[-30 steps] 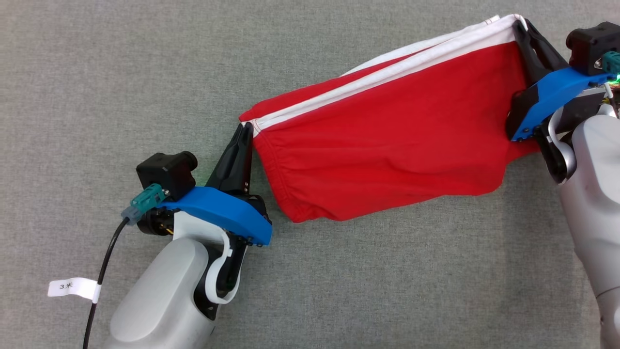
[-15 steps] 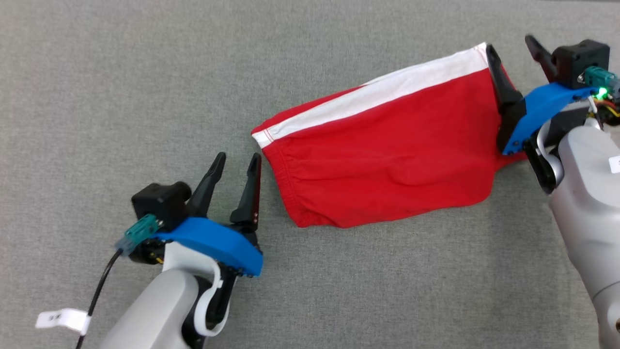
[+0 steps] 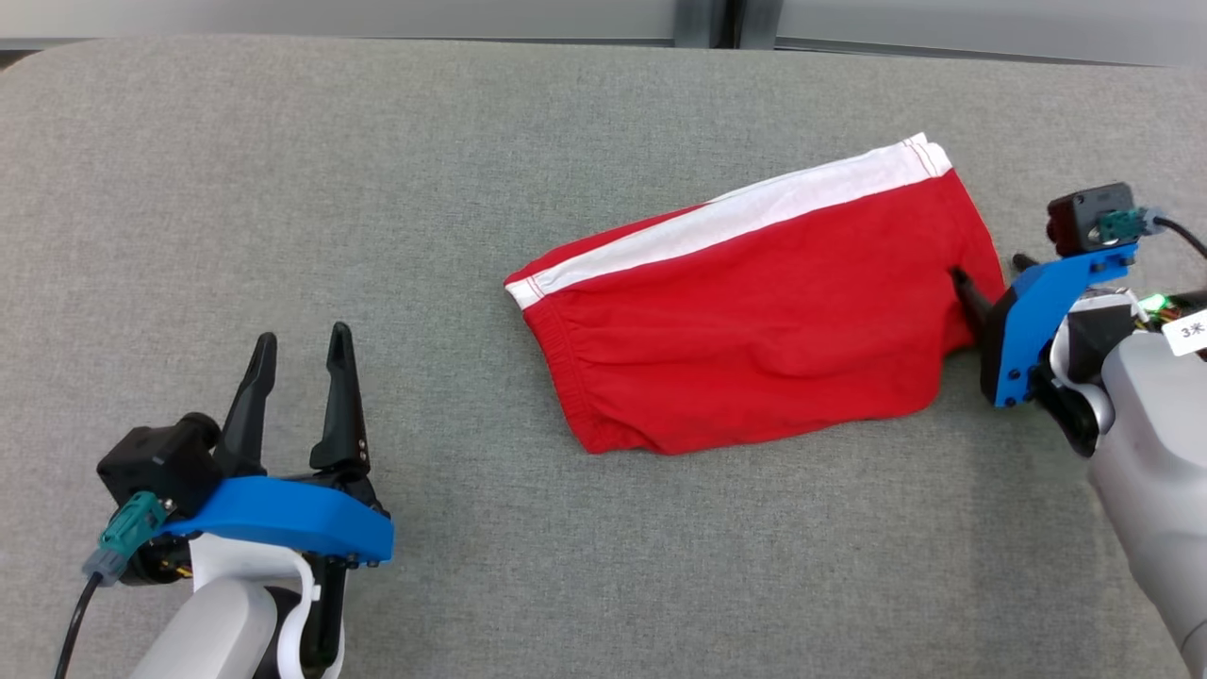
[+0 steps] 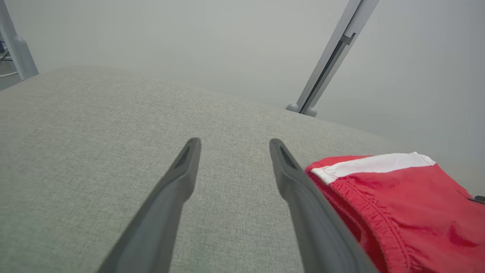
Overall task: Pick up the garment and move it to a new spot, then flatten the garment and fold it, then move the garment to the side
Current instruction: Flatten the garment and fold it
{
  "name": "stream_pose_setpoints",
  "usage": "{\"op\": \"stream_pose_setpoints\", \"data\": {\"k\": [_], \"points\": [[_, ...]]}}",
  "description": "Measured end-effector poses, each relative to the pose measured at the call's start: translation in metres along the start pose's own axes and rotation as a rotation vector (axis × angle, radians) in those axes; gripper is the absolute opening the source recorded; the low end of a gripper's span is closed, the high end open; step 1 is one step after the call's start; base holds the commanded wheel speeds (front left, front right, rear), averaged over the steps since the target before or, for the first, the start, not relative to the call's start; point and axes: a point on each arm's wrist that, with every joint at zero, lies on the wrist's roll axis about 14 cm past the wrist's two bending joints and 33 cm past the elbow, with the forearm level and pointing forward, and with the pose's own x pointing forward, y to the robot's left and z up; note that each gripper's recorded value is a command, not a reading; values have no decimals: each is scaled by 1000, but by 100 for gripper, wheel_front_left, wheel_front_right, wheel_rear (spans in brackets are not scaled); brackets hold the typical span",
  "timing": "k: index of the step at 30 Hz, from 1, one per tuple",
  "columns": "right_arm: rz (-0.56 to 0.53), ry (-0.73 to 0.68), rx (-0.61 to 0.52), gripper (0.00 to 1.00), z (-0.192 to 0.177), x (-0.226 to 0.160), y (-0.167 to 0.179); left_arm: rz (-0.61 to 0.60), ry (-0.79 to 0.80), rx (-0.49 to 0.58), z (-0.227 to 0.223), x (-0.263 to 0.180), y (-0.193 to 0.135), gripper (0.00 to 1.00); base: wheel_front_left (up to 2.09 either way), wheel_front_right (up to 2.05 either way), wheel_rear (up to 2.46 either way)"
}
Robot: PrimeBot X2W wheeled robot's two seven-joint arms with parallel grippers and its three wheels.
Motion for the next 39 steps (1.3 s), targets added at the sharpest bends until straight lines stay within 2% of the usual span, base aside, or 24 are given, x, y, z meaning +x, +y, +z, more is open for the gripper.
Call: {"op": "stream_pose_setpoints", "data": {"k": [3, 4, 5, 7, 8, 9, 10, 15, 20, 32, 39], "points": [[28, 39, 16, 100, -8, 1, 9, 18, 10, -11, -4, -3, 6, 100, 0, 0, 0], [35, 42, 23, 83, -7, 2, 11, 22, 13, -10, -5, -4, 7, 100, 0, 0, 0], [43, 49, 32, 56, -9, 3, 13, 27, 16, -13, -6, -4, 9, 100, 0, 0, 0], [54, 55, 43, 37, -11, 4, 17, 34, 20, -14, -7, -4, 11, 100, 0, 0, 0], [59, 56, 46, 26, -11, 5, 19, 35, 21, -14, -8, -4, 12, 100, 0, 0, 0], [65, 53, 53, 10, -11, 6, 20, 36, 23, -14, -8, -4, 13, 100, 0, 0, 0], [71, 41, 64, 0, -9, 6, 23, 39, 23, -13, -9, -4, 14, 100, 0, 0, 0], [74, -46, 89, 0, 2, 2, 24, 46, 8, -13, -6, -4, 15, 100, 0, 0, 0], [48, -167, 129, 0, 13, -17, 14, 17, -22, -36, 0, -2, 2, 100, 0, 0, 0], [-72, -306, 333, 0, -50, -91, -6, -54, -20, -34, -6, -2, -25, 100, 0, 0, 0], [-99, -370, 350, 0, -37, -109, -8, -91, -30, -29, -4, -6, -38, 100, 0, 0, 0]]}}
